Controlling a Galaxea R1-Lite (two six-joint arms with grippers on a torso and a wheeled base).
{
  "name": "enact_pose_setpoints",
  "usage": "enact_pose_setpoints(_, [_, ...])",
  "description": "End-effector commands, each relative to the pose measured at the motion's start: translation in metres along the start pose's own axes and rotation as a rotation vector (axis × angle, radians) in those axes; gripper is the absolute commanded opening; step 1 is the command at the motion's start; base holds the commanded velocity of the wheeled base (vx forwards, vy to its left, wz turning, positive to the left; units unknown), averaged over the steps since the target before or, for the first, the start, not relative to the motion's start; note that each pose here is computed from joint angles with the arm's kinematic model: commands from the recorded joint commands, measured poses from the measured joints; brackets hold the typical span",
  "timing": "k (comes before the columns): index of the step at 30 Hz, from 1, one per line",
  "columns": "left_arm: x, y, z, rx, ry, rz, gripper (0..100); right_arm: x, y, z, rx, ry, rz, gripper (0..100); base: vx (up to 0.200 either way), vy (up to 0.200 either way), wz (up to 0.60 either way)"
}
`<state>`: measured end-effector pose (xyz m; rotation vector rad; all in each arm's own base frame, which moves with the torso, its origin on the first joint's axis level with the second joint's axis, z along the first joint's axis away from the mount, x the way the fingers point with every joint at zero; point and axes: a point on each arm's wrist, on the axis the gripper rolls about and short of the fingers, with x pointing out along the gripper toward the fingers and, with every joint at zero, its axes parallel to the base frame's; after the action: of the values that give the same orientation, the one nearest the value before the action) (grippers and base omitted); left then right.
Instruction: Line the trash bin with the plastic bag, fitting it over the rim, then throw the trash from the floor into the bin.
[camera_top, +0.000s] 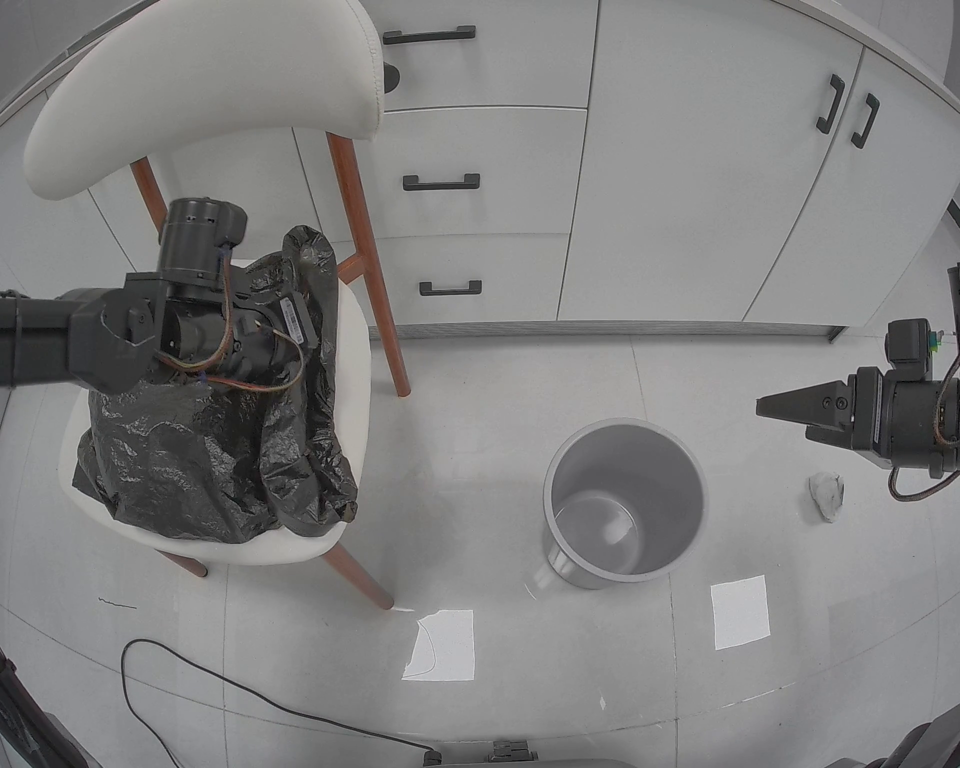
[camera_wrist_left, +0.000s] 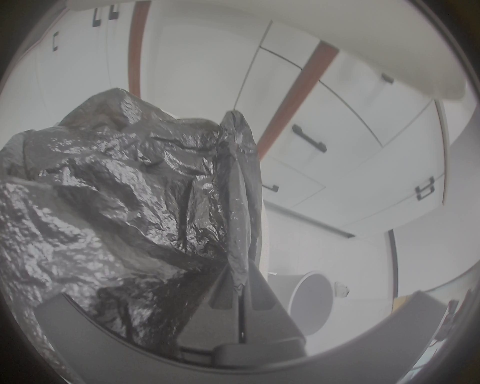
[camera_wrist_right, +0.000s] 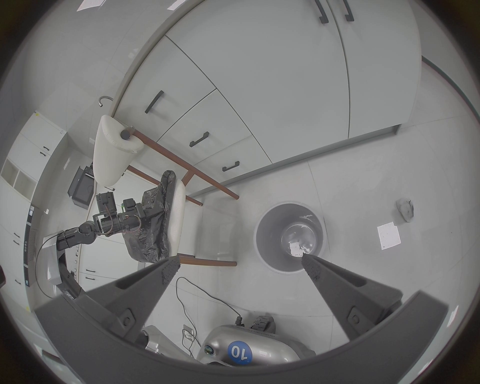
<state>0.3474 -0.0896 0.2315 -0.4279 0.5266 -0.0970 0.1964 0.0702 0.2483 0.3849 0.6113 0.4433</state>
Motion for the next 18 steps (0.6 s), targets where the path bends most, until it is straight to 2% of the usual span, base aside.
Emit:
enact_pose_setpoints(1, [-0.04, 0.002, 0.02, -0.091, -0.085, -0.026, 0, 0.005, 0.002, 0.001, -0.007, 0.013, 0.011, 100, 0.0, 0.0, 0.0])
enact_pose_setpoints(5, [-0.049, 0.018, 0.019, -0.154, -0.087, 0.011, 0, 0.025, 0.005, 0.003, -0.038, 0.044, 0.022, 100, 0.0, 0.0, 0.0])
enact_pose_setpoints(12, [-0.049, 0.03, 0.012, -0.149, -0.069, 0.055, 0, 0.048, 0.017, 0.014, -0.062, 0.052, 0.058, 100, 0.0, 0.0, 0.0])
enact_pose_setpoints(13, [-0.053, 0.032, 0.012, -0.154, -0.07, 0.045, 0, 0.051, 0.019, 0.016, -0.066, 0.052, 0.064, 100, 0.0, 0.0, 0.0])
enact_pose_setpoints(16, [-0.056, 0.029, 0.017, -0.135, -0.087, 0.019, 0, 0.061, 0.021, 0.02, -0.069, 0.059, 0.066, 100, 0.0, -0.2, 0.0])
enact_pose_setpoints(18, [-0.058, 0.027, 0.02, -0.111, -0.104, 0.009, 0, 0.067, 0.022, 0.022, -0.069, 0.061, 0.067, 100, 0.0, 0.0, 0.0])
